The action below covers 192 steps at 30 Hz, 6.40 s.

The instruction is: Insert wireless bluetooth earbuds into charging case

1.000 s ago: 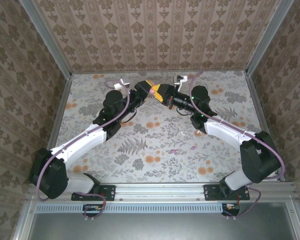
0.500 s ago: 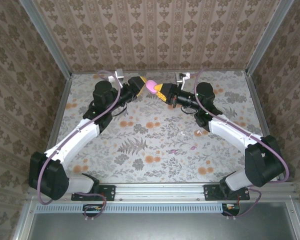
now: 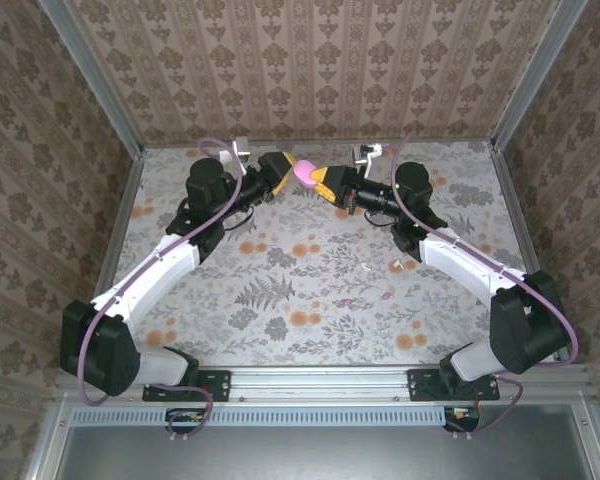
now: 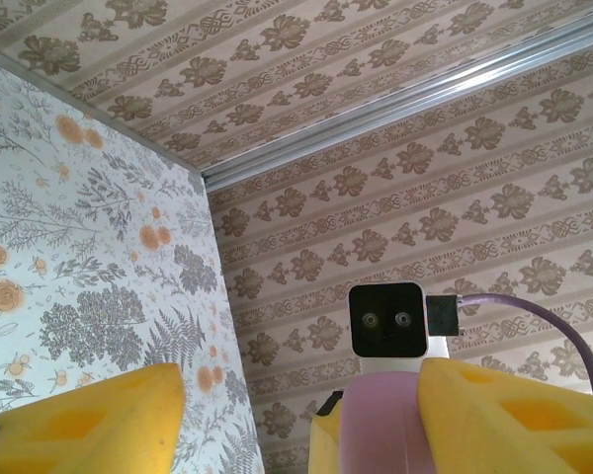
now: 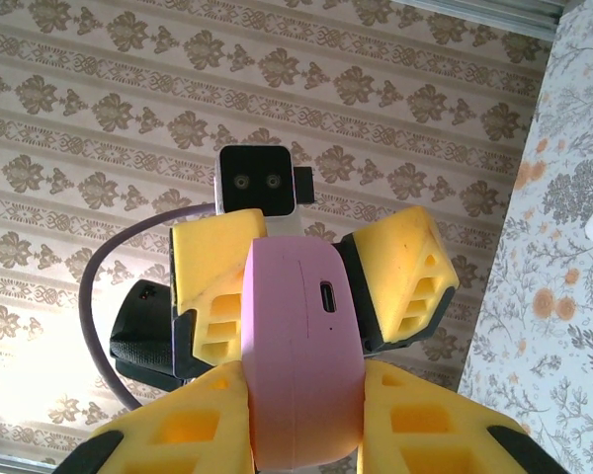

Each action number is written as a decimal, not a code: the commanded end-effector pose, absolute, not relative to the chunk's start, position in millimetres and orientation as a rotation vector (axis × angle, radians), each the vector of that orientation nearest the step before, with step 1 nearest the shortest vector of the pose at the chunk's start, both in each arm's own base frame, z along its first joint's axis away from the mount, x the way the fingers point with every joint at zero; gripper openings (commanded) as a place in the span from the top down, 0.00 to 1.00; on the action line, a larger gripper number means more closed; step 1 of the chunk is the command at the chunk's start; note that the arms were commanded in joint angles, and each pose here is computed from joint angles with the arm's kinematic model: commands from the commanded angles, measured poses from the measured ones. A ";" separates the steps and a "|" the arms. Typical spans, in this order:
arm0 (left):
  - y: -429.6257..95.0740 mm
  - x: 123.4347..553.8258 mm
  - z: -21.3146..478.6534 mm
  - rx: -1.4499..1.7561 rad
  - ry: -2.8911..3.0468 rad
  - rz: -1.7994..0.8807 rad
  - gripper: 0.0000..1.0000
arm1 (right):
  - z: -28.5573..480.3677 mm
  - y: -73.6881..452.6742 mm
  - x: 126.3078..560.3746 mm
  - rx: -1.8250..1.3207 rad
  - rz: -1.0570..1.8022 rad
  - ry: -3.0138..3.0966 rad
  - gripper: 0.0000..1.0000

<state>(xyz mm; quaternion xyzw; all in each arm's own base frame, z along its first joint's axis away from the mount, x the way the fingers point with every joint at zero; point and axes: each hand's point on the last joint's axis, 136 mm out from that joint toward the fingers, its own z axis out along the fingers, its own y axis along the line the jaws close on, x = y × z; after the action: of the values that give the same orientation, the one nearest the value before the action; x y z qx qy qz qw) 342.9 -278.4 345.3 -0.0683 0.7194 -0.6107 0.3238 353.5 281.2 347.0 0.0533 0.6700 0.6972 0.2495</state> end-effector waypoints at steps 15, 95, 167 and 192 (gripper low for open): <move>-288.9 328.9 359.4 -0.058 1.868 -1.634 0.33 | 362.8 276.2 350.6 0.121 1.911 1.782 0.75; -324.4 312.2 360.1 -0.312 1.959 -1.692 0.72 | 335.4 269.6 357.7 -0.971 0.752 1.602 0.60; -338.3 226.8 387.5 1.139 1.265 -1.305 0.45 | 378.0 251.1 274.2 -1.265 1.141 1.292 0.63; -341.8 221.2 389.6 1.170 1.259 -1.306 0.51 | 378.1 252.2 275.1 -1.264 1.131 1.299 0.62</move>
<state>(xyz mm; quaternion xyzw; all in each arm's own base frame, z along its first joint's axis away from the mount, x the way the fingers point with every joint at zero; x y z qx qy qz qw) 231.8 -338.1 369.8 0.4560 0.5483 -0.5296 0.4593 283.0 251.6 366.7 -0.5070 0.5477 0.4671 0.4741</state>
